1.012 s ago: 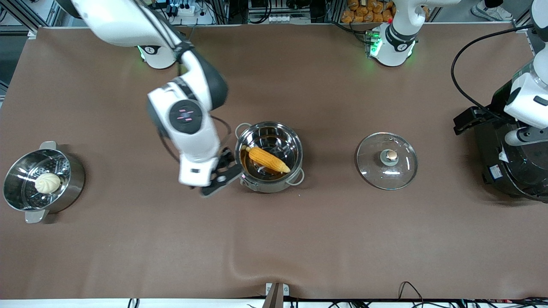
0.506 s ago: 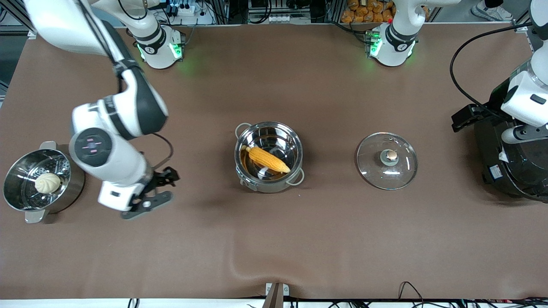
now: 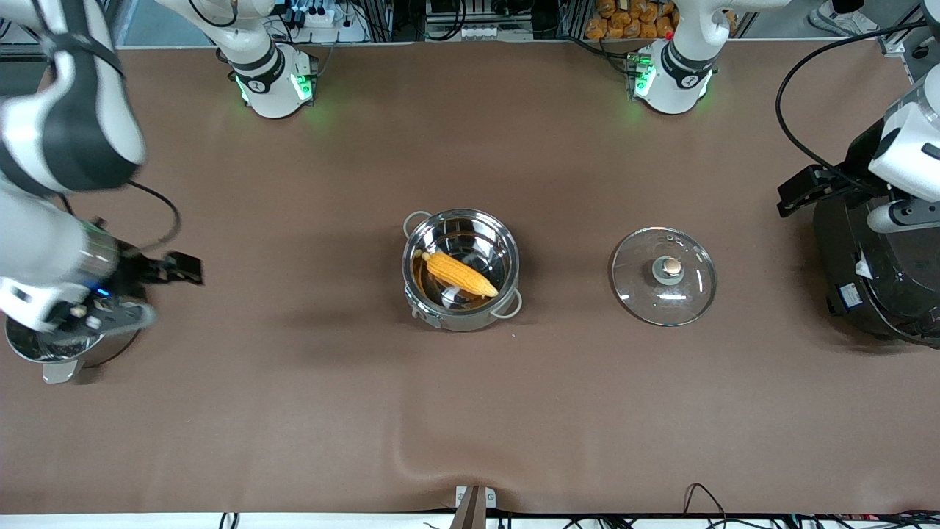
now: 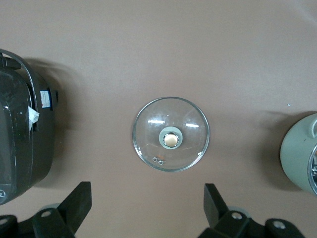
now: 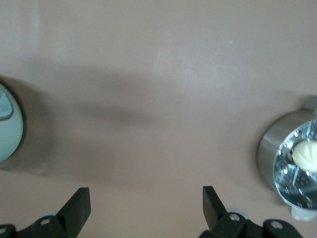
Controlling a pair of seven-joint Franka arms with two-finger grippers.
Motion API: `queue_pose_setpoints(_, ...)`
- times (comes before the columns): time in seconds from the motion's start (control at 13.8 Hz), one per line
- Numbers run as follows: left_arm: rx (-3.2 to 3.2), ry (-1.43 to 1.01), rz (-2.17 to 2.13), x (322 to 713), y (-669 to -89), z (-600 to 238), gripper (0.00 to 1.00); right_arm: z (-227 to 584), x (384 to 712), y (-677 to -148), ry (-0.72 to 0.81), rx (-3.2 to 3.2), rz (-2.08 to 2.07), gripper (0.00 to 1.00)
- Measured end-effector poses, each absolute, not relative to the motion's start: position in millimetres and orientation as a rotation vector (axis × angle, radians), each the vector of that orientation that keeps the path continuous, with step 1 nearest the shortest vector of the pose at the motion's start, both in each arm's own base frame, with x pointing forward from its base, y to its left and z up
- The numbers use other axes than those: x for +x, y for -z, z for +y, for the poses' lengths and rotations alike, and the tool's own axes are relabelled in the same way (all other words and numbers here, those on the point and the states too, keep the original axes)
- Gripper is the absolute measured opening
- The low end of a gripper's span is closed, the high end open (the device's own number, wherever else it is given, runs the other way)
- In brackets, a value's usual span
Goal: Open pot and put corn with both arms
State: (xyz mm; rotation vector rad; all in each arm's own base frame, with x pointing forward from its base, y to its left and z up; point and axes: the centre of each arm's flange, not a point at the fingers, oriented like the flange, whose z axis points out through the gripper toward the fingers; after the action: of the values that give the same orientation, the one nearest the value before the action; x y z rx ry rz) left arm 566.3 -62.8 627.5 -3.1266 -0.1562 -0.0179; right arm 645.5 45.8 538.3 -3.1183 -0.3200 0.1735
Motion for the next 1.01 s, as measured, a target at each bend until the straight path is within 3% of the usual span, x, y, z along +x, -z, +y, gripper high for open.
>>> queue_pose_setpoints(1.01, -3.132, 0.025, -0.16, 556.9, -642.8, -30.6, 1.0, -20.6, 568.8, -654.8, -0.166, -3.126, 0.015, 1.0)
